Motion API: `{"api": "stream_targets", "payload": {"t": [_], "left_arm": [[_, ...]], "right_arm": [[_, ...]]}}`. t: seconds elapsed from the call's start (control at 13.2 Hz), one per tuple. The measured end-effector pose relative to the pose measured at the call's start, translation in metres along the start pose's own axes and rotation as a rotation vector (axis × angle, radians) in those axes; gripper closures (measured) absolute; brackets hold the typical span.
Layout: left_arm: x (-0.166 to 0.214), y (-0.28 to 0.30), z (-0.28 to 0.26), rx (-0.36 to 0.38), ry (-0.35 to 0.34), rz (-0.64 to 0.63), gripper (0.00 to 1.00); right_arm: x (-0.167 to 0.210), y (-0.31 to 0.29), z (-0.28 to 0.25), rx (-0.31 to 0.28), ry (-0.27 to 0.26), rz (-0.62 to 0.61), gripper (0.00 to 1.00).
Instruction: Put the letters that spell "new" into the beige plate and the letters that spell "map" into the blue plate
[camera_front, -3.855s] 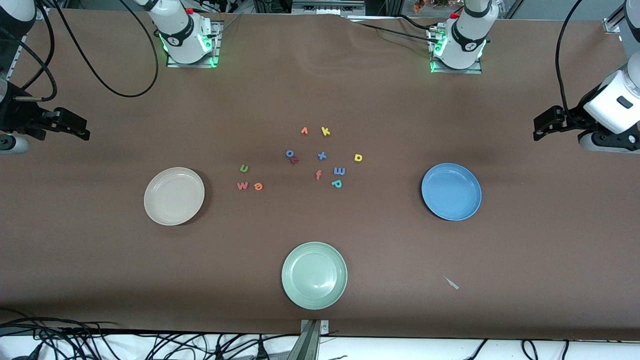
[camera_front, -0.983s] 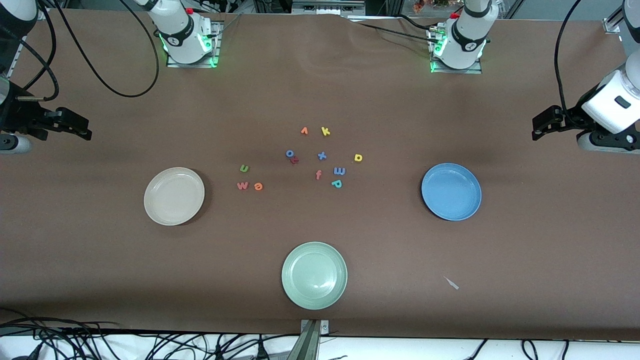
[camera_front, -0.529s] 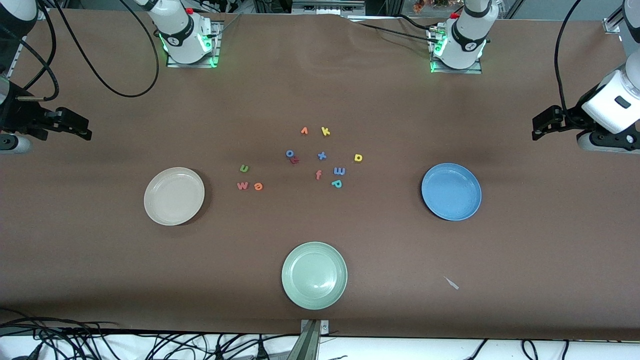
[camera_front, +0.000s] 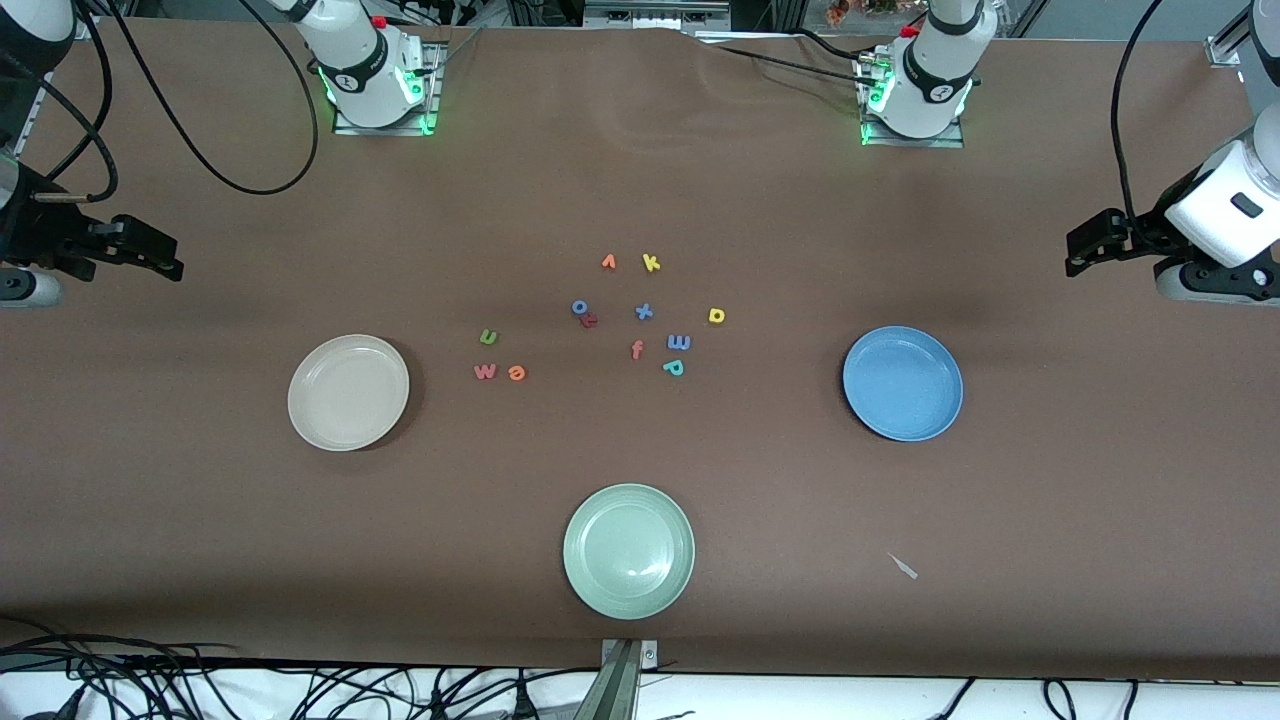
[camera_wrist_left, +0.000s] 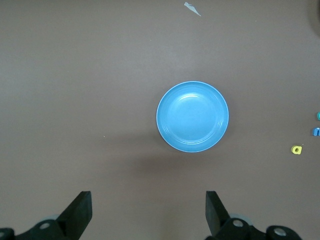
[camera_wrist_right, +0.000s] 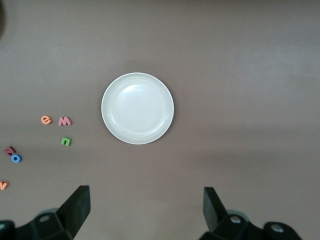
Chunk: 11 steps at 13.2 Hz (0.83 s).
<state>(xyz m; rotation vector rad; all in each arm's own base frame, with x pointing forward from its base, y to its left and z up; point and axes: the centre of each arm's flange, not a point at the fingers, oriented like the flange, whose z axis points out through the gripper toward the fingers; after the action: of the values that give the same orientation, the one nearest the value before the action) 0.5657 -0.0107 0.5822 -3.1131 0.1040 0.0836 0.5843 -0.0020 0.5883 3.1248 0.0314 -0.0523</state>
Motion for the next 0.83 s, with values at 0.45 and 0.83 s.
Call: {"api": "stream_targets", "payload": {"t": [0.45,0.83], "left_arm": [[0.0021,0.0042,0.0035,0.0,-0.006,0.008,0.0],[0.0028,0.0051,0.0049,0.0,-0.008,0.009,0.0]], "right_arm": [[0.0001,0.0002,-0.0001,0.0,0.001,0.0,0.0],[0.001,0.0005,0.0023,0.0,-0.004,0.001,0.0]]}}
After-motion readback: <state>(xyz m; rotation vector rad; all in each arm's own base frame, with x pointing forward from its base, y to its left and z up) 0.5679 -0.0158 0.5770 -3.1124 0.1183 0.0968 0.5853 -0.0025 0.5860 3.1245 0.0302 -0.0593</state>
